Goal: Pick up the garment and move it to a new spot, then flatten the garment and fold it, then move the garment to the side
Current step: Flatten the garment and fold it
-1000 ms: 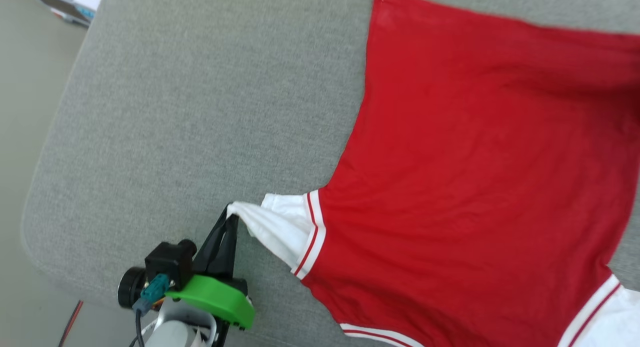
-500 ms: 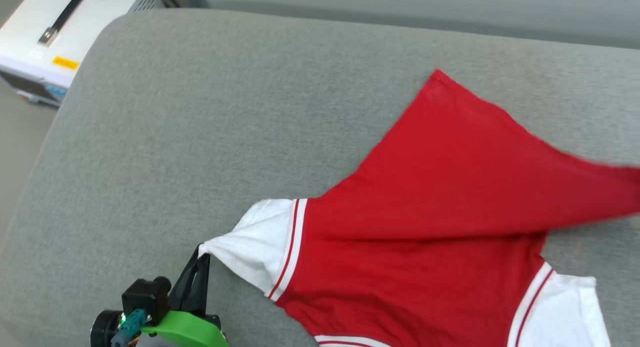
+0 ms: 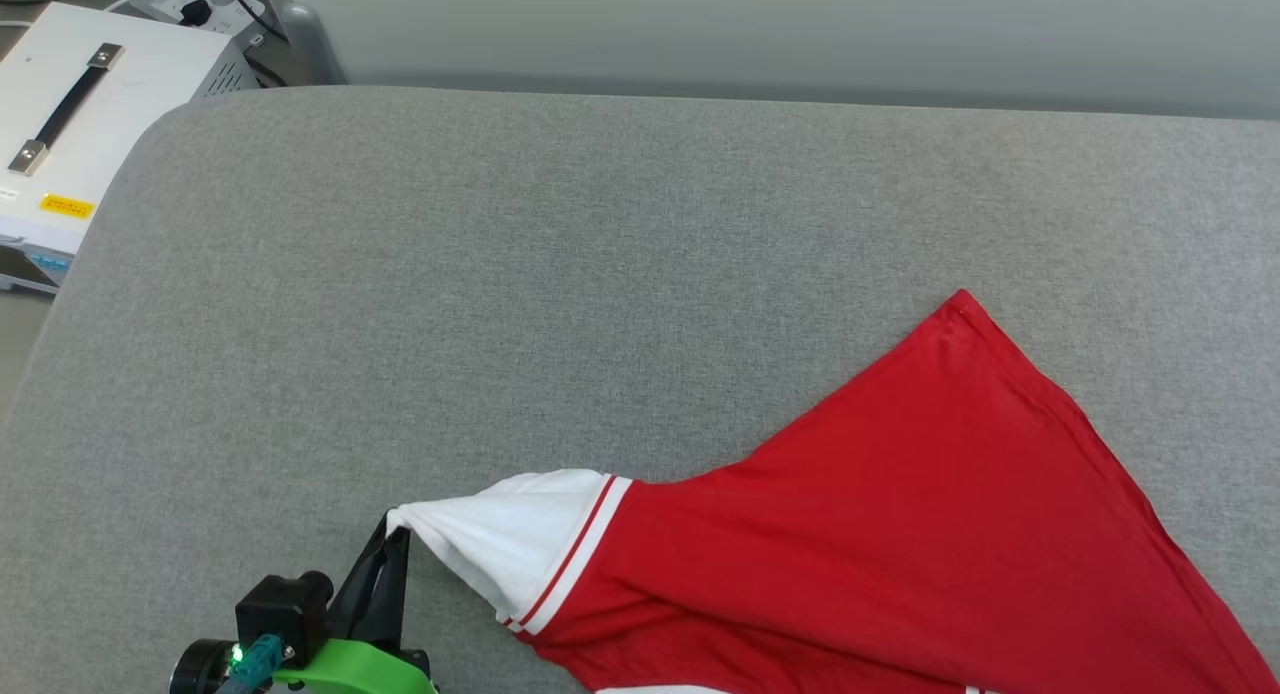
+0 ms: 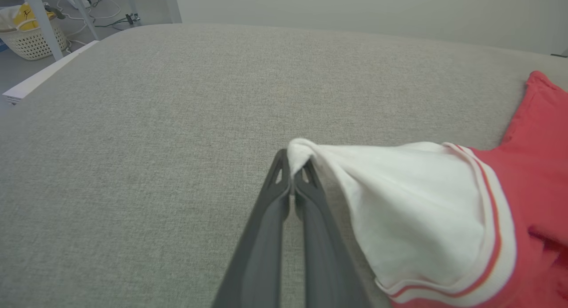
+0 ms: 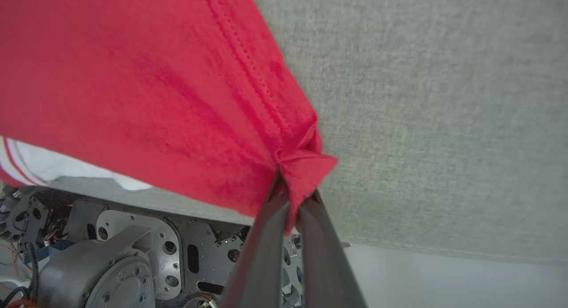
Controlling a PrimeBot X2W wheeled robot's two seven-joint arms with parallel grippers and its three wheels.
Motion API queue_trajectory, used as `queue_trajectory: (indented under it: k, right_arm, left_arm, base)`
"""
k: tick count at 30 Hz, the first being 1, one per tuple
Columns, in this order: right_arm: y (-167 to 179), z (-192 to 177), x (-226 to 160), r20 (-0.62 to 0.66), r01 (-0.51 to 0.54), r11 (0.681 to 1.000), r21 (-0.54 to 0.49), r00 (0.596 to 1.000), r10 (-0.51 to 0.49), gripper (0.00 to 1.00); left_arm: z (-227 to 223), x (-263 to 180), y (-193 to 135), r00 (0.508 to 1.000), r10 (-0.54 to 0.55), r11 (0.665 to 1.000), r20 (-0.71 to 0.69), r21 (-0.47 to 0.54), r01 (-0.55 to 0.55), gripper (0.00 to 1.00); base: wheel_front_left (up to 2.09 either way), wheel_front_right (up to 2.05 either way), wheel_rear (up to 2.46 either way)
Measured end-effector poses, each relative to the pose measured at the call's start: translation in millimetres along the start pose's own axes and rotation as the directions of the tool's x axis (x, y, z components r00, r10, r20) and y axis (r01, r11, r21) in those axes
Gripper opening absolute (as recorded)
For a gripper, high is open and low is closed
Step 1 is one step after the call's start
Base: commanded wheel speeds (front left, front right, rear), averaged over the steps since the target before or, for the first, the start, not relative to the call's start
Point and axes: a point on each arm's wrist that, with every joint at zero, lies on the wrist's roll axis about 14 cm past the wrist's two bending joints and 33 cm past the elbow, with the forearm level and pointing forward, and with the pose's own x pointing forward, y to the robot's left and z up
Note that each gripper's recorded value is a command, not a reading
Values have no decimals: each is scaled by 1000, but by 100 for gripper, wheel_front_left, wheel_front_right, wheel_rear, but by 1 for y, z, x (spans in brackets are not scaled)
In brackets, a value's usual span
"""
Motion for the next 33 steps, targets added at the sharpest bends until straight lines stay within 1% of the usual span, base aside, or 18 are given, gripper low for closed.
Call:
queue_trajectory:
  k: [1,2,3,4,7,10,14,15,18,19,21,25,28,30,33]
  right_arm:
    - [4,-6,3,-5,-7,1000,14,1000,8,0]
    - [6,-6,4,3,-10,1000,23,1000,10,6]
    - [6,-3,4,23,-7,1000,28,1000,7,46]
    - [6,0,3,40,-4,1000,28,999,2,100]
    - [3,24,-3,139,11,1000,22,990,-14,100]
    - [3,66,-18,266,21,1000,-8,964,-18,100]
    - [15,130,-45,425,35,994,-107,905,14,100]
    - [21,148,-53,460,42,988,-148,887,31,100]
    - [44,184,-65,504,45,969,-245,859,87,100]
    - [52,191,-65,502,48,959,-278,858,103,100]
    - [71,206,-63,482,55,931,-361,866,135,100]
    - [108,219,-42,385,35,864,-502,903,188,100]
    - [128,228,-22,313,6,830,-558,928,204,100]
    - [135,230,-4,254,-17,819,-573,947,197,100]
    - [139,230,23,165,-31,802,-596,973,160,100]
  left_arm:
    - [-1,0,0,1000,0,1000,-4,1,0,0]
    - [-2,0,1,1000,1,1000,-5,1,-1,0]
    - [-2,-1,1,1000,1,1000,-7,3,-1,0]
    - [-2,-1,1,1000,1,1000,-8,4,-1,0]
    - [-2,-1,2,1000,0,1000,-7,7,1,0]
    - [-2,-2,2,1000,0,1000,-6,9,0,0]
    - [-2,-3,2,1000,1,1000,-7,8,-1,0]
    - [-2,-3,2,1000,0,1000,-8,7,0,0]
    - [-1,-1,2,1000,-4,1000,-6,5,4,0]
    - [-1,0,1,1000,-5,1000,-5,4,5,0]
    - [1,4,0,1000,-11,1000,0,2,11,0]
    - [5,11,-2,1000,-12,1000,15,0,12,0]
    - [5,16,-4,1000,-8,1000,14,-9,8,0]
    - [3,19,-5,1000,-9,1000,11,-9,9,0]
    - [4,23,-6,1000,-9,1000,13,-8,9,0]
  base:
    - [0,0,0]
    - [0,0,0]
    - [0,0,0]
    - [0,0,0]
    - [0,0,0]
    - [0,0,0]
    - [0,0,0]
    - [0,0,0]
    - [0,0,0]
    - [0,0,0]
    - [0,0,0]
    - [0,0,0]
    - [0,0,0]
    - [0,0,0]
    - [0,0,0]
